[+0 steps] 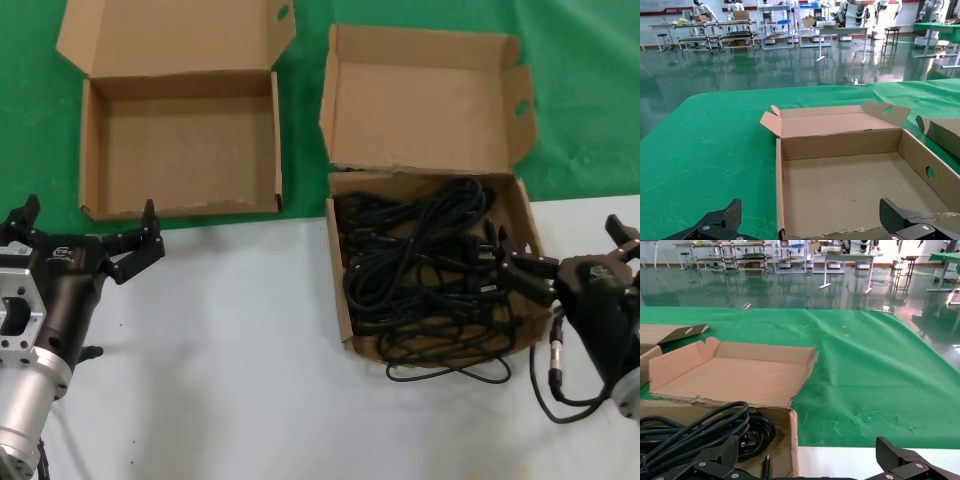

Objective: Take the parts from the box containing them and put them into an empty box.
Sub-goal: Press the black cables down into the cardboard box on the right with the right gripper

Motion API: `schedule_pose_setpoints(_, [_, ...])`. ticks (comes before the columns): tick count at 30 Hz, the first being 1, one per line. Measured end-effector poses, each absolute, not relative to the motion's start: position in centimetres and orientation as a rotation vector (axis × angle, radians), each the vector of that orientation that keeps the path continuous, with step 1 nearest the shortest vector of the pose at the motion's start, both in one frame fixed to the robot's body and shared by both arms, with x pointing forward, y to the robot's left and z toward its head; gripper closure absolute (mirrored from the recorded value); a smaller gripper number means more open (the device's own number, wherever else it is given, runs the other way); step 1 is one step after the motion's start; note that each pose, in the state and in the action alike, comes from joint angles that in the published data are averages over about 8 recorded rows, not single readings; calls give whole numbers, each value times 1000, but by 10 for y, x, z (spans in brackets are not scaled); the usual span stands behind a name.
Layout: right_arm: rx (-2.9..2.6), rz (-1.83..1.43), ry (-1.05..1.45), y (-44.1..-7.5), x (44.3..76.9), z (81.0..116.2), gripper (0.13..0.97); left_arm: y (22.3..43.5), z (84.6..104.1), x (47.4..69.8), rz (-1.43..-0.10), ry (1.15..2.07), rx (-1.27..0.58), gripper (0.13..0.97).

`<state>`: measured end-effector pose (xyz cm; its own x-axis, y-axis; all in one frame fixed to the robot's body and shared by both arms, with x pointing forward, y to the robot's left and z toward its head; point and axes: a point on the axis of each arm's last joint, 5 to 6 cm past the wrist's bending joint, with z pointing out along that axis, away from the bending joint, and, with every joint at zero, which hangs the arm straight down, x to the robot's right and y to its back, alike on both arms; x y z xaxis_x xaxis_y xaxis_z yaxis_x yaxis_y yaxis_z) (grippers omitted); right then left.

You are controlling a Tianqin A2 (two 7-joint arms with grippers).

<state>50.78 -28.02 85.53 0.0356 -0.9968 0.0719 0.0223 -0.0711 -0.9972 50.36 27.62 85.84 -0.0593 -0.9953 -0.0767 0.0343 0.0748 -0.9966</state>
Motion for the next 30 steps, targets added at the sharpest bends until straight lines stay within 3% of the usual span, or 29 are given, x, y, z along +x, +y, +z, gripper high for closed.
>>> schedule_pose_setpoints(20, [-1263, -1244, 1132, -280, 508, 855, 130, 276, 858, 504, -1212, 1265, -1100, 134])
schedule_pose_setpoints(30, [-1277, -1246, 1121, -281, 507, 856, 130, 276, 858, 504, -1212, 1265, -1100, 199])
